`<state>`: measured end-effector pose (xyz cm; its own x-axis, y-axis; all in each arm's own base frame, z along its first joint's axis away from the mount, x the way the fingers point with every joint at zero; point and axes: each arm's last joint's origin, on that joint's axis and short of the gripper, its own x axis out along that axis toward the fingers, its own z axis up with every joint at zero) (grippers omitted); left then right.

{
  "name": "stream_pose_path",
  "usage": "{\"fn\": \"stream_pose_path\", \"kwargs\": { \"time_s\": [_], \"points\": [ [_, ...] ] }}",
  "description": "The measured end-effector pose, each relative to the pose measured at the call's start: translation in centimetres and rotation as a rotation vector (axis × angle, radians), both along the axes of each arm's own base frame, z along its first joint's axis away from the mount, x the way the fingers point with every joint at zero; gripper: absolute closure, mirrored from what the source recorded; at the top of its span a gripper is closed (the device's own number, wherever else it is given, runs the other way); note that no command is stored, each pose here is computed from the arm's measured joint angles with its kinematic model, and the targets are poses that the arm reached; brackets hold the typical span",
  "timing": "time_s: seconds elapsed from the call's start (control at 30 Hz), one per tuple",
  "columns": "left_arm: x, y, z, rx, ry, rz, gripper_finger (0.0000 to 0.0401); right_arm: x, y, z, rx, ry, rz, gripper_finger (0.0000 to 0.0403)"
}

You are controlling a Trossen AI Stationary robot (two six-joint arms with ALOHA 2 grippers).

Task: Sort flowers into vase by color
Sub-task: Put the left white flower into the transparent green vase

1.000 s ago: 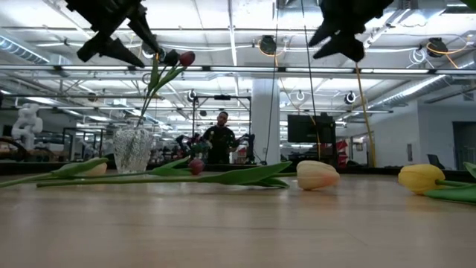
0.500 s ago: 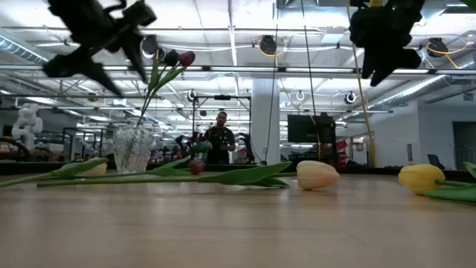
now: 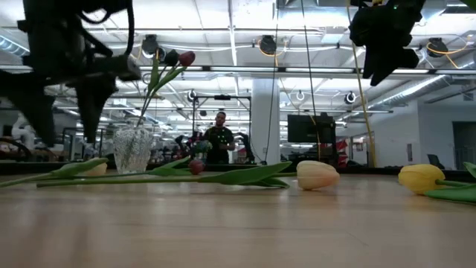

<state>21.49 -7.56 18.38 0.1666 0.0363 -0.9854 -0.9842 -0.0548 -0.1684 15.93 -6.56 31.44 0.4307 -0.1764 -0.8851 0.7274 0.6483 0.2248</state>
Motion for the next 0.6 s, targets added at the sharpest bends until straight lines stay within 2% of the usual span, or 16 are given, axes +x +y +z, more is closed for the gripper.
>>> {"fn": "stream_pose_path", "kwargs": {
  "time_s": [0.17, 0.3, 0.43, 0.53, 0.6],
  "points": [
    [0.2, -0.4, -1.8, -0.068, 0.112, 0.027, 0.0168, 0.0, 0.0, 0.0, -0.009, 0.004, 0.018, 0.0243],
    [0.8, -0.7, -3.4, -0.108, 0.065, 0.023, 0.0168, 0.0, 0.0, 0.0, -0.016, 0.006, 0.031, 0.0243],
    [1.0, -0.8, -4.6, -0.128, 0.079, 0.021, 0.0171, 0.0, 0.0, 0.0, -0.020, 0.008, 0.039, 0.0243],
    [0.9, -0.8, -4.9, -0.129, 0.105, 0.038, 0.0191, 0.0, 0.0, 0.0, -0.022, 0.009, 0.045, 0.0243],
    [0.9, -0.8, -4.9, -0.127, 0.108, 0.045, 0.0220, 0.0, 0.0, 0.0, -0.023, 0.009, 0.046, 0.0243]
  ]
}}
